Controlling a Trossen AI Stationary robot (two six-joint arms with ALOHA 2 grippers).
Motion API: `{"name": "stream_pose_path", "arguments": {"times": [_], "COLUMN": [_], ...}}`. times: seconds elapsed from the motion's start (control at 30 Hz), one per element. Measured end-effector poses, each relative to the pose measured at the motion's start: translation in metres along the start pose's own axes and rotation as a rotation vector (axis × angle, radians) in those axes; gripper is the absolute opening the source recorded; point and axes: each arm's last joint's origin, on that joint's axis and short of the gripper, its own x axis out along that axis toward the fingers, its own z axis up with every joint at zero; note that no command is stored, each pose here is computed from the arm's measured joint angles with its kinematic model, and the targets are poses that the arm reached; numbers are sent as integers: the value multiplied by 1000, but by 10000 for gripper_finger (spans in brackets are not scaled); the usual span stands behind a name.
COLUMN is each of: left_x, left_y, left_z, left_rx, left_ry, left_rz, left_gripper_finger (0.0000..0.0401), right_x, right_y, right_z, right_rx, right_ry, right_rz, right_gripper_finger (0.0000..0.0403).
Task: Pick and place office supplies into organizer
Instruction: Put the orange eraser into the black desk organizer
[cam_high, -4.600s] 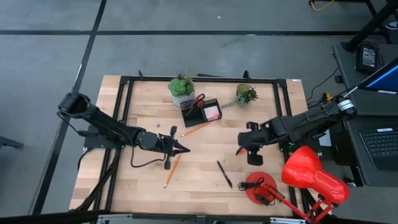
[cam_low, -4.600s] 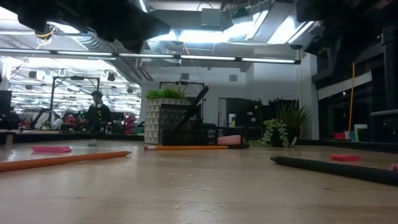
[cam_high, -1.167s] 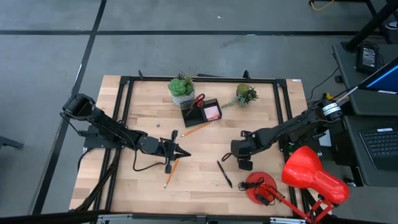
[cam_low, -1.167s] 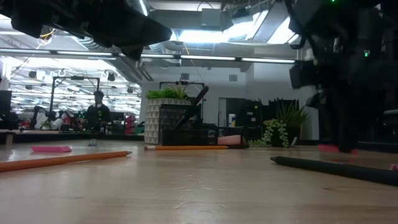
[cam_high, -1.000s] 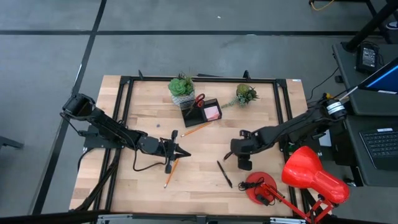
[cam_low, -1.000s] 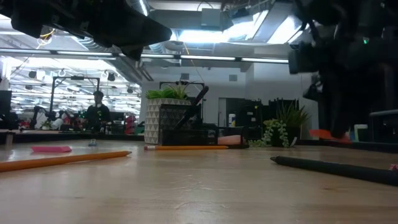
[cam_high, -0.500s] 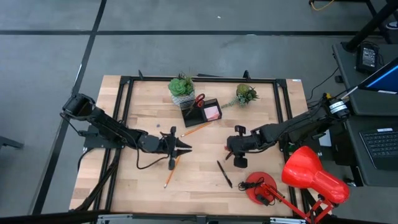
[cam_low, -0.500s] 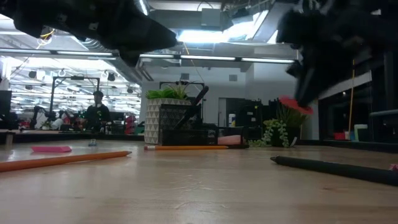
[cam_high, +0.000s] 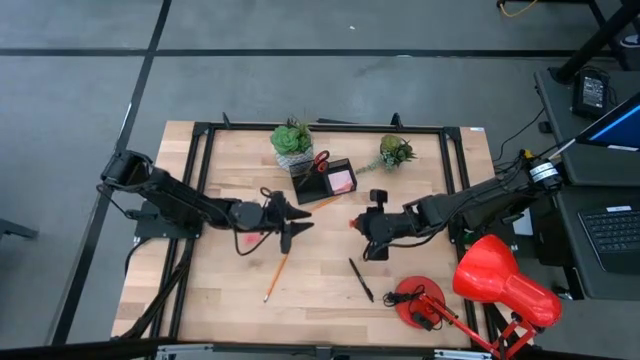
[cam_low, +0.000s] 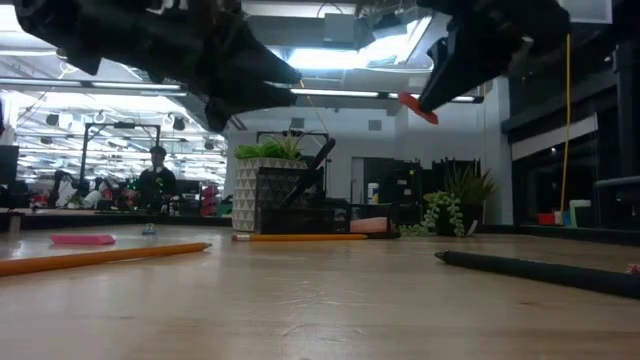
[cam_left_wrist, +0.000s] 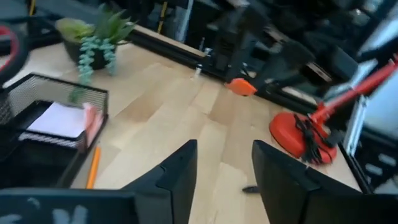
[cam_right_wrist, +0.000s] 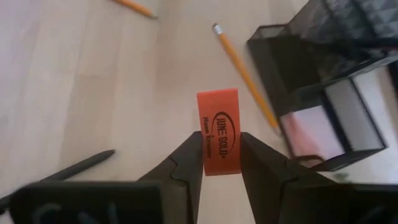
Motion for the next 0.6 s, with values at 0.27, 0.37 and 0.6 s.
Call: {"name": "stream_pose_path", "arguments": {"times": [0.27, 0.37, 0.6], "left_x": [16, 20, 25], "left_y": [8, 12, 27], "left_z": [32, 41, 51], "left_rx": [-117, -123, -172], "left_ry": [-71, -75, -86], "left_rz": [-3, -2, 41], "left_gripper_finger": [161, 160, 160], "right_x": [1, 4, 8], "right_y": [-11, -18, -34], "right_z": [5, 5, 8], "right_rx": [0, -4, -36], "right_ry": [-6, 4, -7], "right_rz": [-59, -87, -147], "right_gripper_finger": [100, 100, 100]}}
